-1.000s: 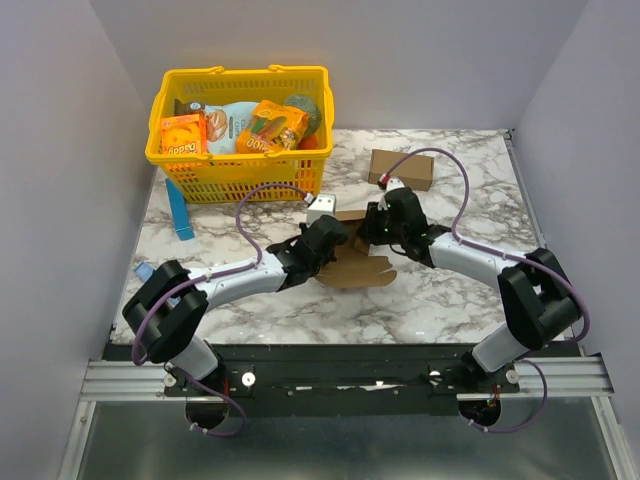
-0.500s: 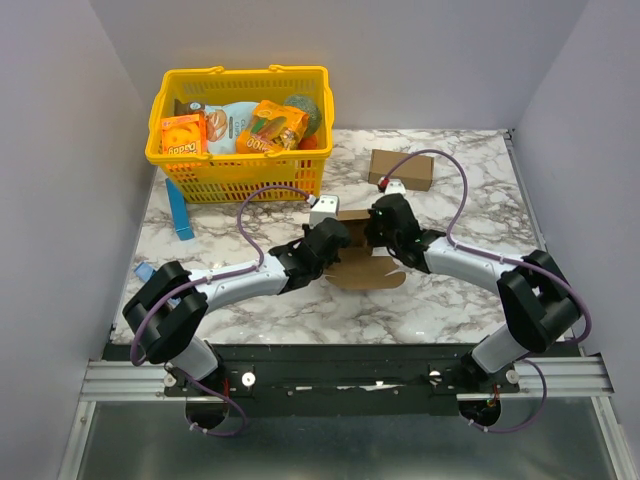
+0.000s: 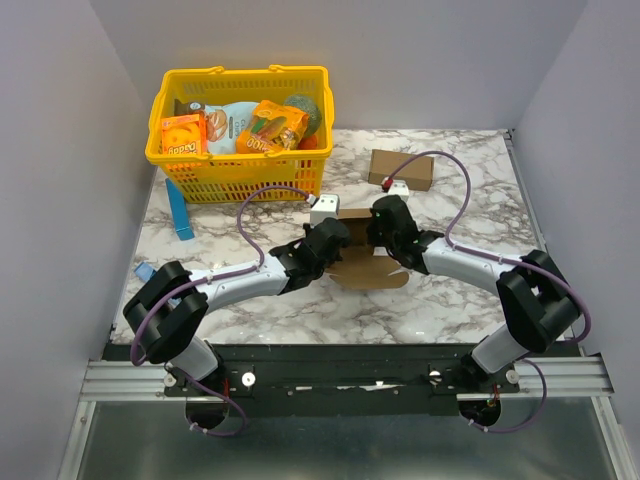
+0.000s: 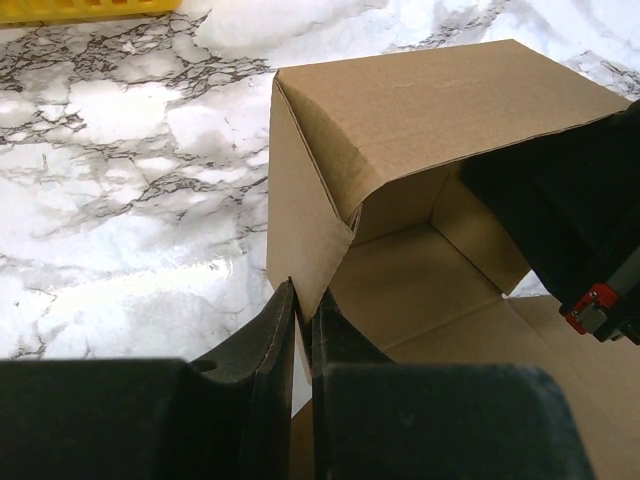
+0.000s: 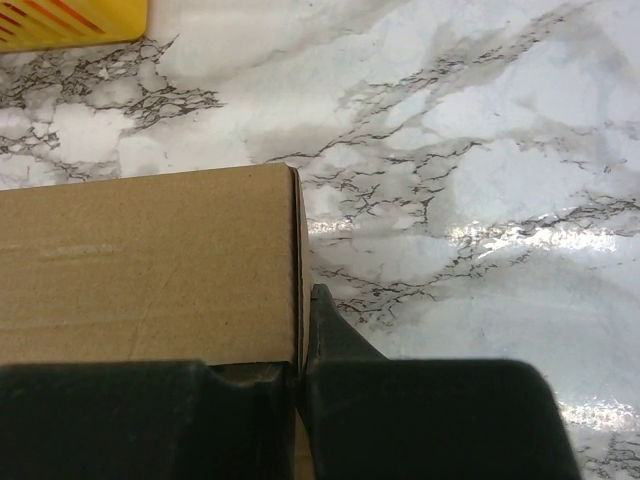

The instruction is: Fold the paper box

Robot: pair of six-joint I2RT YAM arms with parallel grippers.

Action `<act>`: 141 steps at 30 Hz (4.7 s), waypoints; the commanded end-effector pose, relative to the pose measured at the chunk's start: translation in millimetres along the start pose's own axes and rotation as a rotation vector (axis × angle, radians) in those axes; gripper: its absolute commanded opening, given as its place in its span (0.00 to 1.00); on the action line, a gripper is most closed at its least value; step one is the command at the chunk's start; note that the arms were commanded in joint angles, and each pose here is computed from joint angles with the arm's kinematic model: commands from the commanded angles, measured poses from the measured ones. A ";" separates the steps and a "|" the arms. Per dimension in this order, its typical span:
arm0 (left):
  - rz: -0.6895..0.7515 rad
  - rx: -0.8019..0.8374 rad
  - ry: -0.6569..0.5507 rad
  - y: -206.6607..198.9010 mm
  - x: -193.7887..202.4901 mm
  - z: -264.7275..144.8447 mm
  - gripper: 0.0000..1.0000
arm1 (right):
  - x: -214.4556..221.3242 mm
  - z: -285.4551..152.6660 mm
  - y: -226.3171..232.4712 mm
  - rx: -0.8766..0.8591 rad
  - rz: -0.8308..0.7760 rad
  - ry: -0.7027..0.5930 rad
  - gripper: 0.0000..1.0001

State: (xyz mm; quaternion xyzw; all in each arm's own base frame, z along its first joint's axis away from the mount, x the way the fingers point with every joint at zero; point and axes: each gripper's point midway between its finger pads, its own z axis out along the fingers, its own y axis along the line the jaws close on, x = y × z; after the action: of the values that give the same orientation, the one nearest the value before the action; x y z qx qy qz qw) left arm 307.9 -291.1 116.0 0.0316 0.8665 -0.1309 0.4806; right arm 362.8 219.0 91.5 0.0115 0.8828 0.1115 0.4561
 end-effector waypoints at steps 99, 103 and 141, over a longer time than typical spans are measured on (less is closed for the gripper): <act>-0.186 0.678 -0.054 -11.7 10.2 -65.7 0.78 | 19.0 -34.4 -3.7 -0.137 -0.152 0.059 0.01; -0.192 0.696 -0.056 -19.5 6.3 -63.8 0.73 | 16.6 -37.2 -3.6 -0.129 -0.147 0.025 0.01; 0.056 -0.106 0.019 22.8 47.4 -15.8 0.43 | 2.7 -60.9 9.1 -0.037 -0.142 -0.101 0.02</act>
State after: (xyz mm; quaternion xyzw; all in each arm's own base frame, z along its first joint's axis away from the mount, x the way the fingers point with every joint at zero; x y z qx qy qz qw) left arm 269.4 -303.0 103.8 0.0436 0.8643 -0.1777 0.4686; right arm 311.1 204.3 102.1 -0.0679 0.8724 0.0612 0.4801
